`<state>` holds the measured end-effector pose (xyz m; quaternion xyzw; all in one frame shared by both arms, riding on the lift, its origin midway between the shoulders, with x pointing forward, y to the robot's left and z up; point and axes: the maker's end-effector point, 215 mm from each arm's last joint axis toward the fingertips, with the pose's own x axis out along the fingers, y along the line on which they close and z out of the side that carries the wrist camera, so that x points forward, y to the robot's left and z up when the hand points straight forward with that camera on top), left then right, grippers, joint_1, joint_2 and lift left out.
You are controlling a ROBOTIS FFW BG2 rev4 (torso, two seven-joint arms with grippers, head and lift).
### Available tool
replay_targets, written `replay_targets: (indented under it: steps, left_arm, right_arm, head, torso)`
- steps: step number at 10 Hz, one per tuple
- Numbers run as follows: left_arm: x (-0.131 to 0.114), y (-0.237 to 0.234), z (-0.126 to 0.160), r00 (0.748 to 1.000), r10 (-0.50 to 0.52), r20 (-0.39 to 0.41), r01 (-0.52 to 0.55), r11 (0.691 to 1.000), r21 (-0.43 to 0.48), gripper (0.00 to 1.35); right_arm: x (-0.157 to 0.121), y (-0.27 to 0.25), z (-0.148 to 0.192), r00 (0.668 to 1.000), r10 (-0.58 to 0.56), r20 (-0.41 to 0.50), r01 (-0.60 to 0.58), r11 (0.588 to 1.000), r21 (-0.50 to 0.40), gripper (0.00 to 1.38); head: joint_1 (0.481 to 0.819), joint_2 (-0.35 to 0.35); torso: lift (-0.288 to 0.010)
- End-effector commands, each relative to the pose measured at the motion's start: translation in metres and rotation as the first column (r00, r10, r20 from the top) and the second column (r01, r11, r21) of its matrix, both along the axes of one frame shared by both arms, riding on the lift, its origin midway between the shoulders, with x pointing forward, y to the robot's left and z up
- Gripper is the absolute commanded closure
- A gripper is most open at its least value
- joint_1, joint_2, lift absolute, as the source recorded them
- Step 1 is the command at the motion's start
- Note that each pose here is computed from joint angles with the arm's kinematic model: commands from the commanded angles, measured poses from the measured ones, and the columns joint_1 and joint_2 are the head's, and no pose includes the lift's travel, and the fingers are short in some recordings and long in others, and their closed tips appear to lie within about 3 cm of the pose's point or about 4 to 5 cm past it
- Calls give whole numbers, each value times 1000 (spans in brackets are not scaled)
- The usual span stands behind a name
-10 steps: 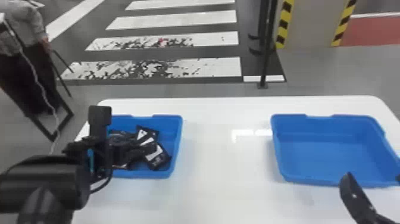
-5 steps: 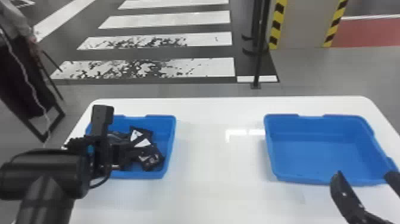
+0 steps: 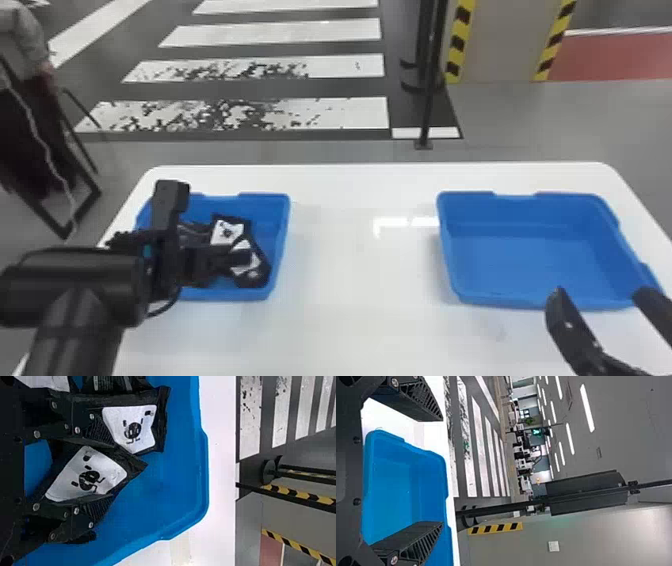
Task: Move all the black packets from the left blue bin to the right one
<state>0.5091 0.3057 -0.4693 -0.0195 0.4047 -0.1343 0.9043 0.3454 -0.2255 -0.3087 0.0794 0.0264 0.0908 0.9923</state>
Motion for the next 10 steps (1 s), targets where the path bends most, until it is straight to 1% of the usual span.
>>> replay_targets:
  steps: [1, 2, 4, 5, 7, 8, 9, 10]
  left_arm:
    - [-4, 13, 2, 1000, 16, -23, -15, 999, 44, 1211]
    - [-5, 17, 7, 1000, 16, -10, -16, 999, 49, 1211]
    - [-15, 35, 47, 996, 41, 75, -47, 996, 77, 1211]
    - [-18, 40, 70, 992, 48, 118, -58, 995, 77, 1211]
    - [-29, 36, 102, 979, 41, 198, -47, 998, 28, 1211]
    - [-27, 21, 118, 968, 17, 250, -13, 1000, -16, 1211]
    - [-25, -1, 134, 953, -14, 304, 35, 997, -63, 1211]
    - [-26, -20, 149, 938, -35, 346, 69, 994, -88, 1211]
  right_arm:
    - [0, 1, -1, 1000, 0, -2, 0, 1000, 3, 91]
    - [0, 0, -1, 1000, -1, -2, 1, 1000, 4, 91]
    - [-1, 0, -2, 1000, -1, -4, 1, 1000, 6, 91]
    - [-1, 0, -2, 1000, -2, -4, 2, 1000, 8, 93]
    - [-1, 1, -1, 1000, 3, -3, -3, 1000, 10, 91]
    - [0, 3, 0, 1000, 15, 0, -15, 1000, 21, 93]
    - [3, 14, -3, 998, 63, -14, -62, 997, 56, 91]
    - [8, 32, -14, 989, 139, -48, -134, 986, 104, 91]
  head:
    - [695, 106]
    - [695, 109]
    - [695, 131]
    - [695, 138]
    - [695, 161]
    - [695, 163]
    - [695, 154]
    - [695, 146]
  torso:
    - [-140]
    - [-140]
    - [-140]
    - [-140]
    - [-140]
    - [-140]
    - [-140]
    - [-140]
